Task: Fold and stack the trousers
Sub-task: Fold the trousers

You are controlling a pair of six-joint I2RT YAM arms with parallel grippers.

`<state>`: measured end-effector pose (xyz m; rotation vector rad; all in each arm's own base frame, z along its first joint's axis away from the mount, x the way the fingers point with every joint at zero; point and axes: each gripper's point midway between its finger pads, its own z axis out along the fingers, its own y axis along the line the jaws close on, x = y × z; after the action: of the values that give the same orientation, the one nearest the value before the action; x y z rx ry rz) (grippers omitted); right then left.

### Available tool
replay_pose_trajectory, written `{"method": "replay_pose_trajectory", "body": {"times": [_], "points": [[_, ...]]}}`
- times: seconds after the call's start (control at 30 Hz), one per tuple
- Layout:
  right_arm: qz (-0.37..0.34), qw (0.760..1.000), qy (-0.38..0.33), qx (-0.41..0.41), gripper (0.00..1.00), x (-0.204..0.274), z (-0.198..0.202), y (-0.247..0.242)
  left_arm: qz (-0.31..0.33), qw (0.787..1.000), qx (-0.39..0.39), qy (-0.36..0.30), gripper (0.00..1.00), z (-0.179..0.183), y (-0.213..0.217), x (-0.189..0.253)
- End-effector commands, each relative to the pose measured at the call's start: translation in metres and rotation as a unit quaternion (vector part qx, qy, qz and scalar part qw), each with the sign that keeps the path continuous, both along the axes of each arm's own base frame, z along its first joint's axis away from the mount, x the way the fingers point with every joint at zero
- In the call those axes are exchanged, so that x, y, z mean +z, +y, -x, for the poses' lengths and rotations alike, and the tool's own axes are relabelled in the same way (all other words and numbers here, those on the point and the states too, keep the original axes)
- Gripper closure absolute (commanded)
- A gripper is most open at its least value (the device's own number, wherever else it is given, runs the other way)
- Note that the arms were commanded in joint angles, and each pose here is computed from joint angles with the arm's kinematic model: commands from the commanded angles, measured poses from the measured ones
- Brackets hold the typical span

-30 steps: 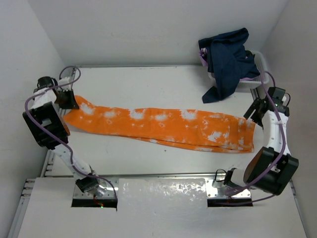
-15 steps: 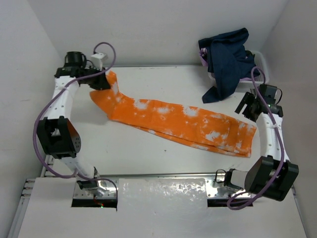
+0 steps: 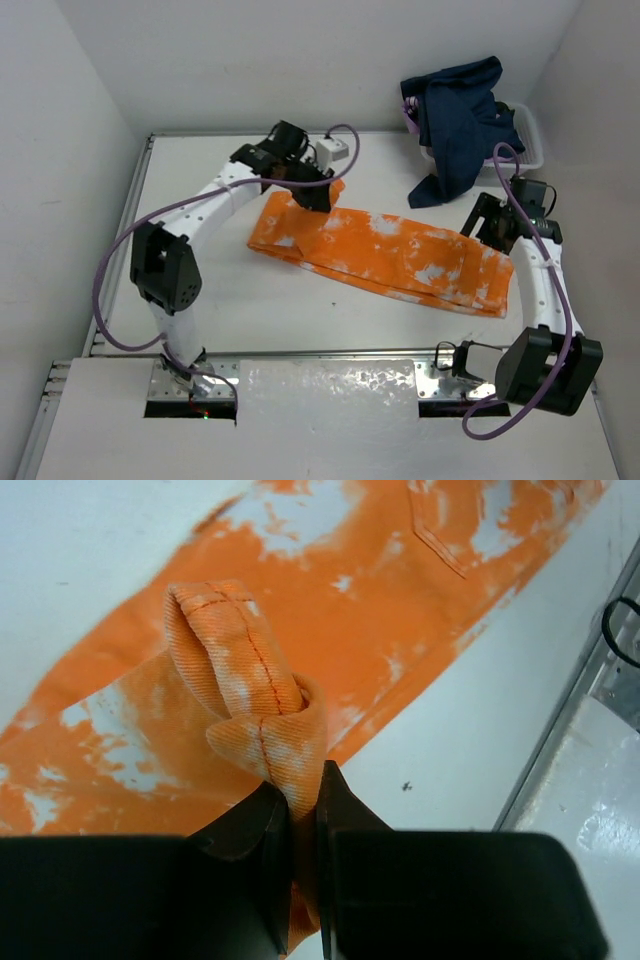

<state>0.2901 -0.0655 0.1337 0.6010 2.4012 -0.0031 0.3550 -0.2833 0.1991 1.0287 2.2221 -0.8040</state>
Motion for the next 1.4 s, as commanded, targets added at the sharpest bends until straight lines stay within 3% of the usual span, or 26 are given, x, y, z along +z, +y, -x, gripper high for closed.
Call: {"method": "replay_pose_trajectory", "body": {"times": [0.0, 0.23, 0.27, 0.33, 0.37, 0.43, 0.47, 0.53, 0.67, 0.73, 0.83, 0.87, 0.9, 0.93, 1.0, 1.07, 1.1, 1.2, 1.23, 1.37], "points": [[-0.01, 1.0, -0.02, 0.015, 0.18, 0.007, -0.002, 0.008, -0.006, 1.0, -0.009, 0.0, 1.0, 0.002, -0.022, -0.009], [-0.021, 0.999, -0.026, 0.025, 0.17, 0.006, -0.004, 0.014, -0.033, 0.998, -0.043, 0.021, 1.0, 0.014, -0.069, -0.05], [-0.024, 0.999, -0.025, 0.027, 0.17, 0.006, -0.004, 0.016, -0.035, 0.998, -0.043, 0.022, 0.96, 0.009, -0.077, -0.056], [-0.027, 0.999, -0.021, 0.034, 0.17, 0.003, -0.005, 0.019, -0.031, 0.997, -0.059, 0.026, 0.78, 0.014, -0.093, -0.061], [-0.028, 0.999, -0.021, 0.038, 0.17, 0.003, -0.006, 0.02, -0.015, 0.997, -0.074, 0.027, 0.34, 0.015, -0.104, -0.056], [-0.033, 0.998, -0.019, 0.048, 0.17, 0.003, -0.009, 0.024, -0.006, 0.994, -0.101, 0.027, 0.05, 0.024, -0.122, -0.059], [-0.033, 0.998, -0.017, 0.052, 0.16, 0.002, -0.01, 0.025, 0.014, 0.993, -0.113, 0.014, 0.0, 0.022, -0.133, -0.046], [-0.041, 0.997, -0.017, 0.065, 0.16, 0.005, -0.015, 0.031, 0.049, 0.99, -0.129, 0.006, 0.0, 0.024, -0.148, -0.024], [-0.053, 0.994, -0.017, 0.093, 0.19, 0.009, -0.022, 0.052, 0.103, 0.982, -0.138, -0.08, 0.0, 0.01, -0.154, 0.061], [-0.061, 0.991, -0.029, 0.119, 0.26, 0.008, -0.03, 0.077, 0.105, 0.982, -0.119, -0.107, 0.0, -0.005, -0.134, 0.079], [-0.107, 0.985, -0.027, 0.133, 0.49, 0.0, -0.038, 0.121, 0.086, 0.988, -0.041, -0.122, 0.02, -0.036, -0.07, 0.094], [-0.114, 0.982, -0.017, 0.151, 0.6, -0.006, -0.039, 0.142, 0.071, 0.991, -0.018, -0.115, 0.07, -0.045, -0.051, 0.086], [-0.119, 0.981, -0.015, 0.155, 0.63, -0.008, -0.041, 0.152, 0.049, 0.993, 0.018, -0.107, 0.14, -0.062, -0.016, 0.075], [-0.128, 0.98, -0.013, 0.151, 0.66, -0.01, -0.043, 0.162, 0.023, 0.995, 0.043, -0.089, 0.3, -0.066, 0.008, 0.055], [-0.133, 0.976, 0.0, 0.17, 0.64, -0.022, -0.043, 0.186, -0.027, 0.995, 0.083, -0.053, 0.5, -0.074, 0.06, 0.013], [-0.145, 0.971, 0.005, 0.192, 0.51, -0.029, -0.044, 0.206, -0.056, 0.993, 0.086, -0.051, 0.53, -0.072, 0.088, -0.004], [-0.149, 0.969, 0.019, 0.194, 0.5, -0.04, -0.046, 0.211, -0.085, 0.992, 0.088, -0.041, 0.54, -0.064, 0.099, -0.027], [-0.168, 0.965, 0.041, 0.198, 0.45, -0.057, -0.062, 0.225, -0.125, 0.984, 0.087, -0.09, 0.48, -0.064, 0.118, -0.034], [-0.165, 0.965, 0.052, 0.196, 0.43, -0.063, -0.065, 0.225, -0.141, 0.983, 0.091, -0.081, 0.43, -0.059, 0.125, -0.046], [-0.123, 0.972, 0.071, 0.189, 0.4, -0.076, -0.093, 0.219, -0.172, 0.979, 0.105, -0.039, 0.42, -0.056, 0.146, -0.075]]}}
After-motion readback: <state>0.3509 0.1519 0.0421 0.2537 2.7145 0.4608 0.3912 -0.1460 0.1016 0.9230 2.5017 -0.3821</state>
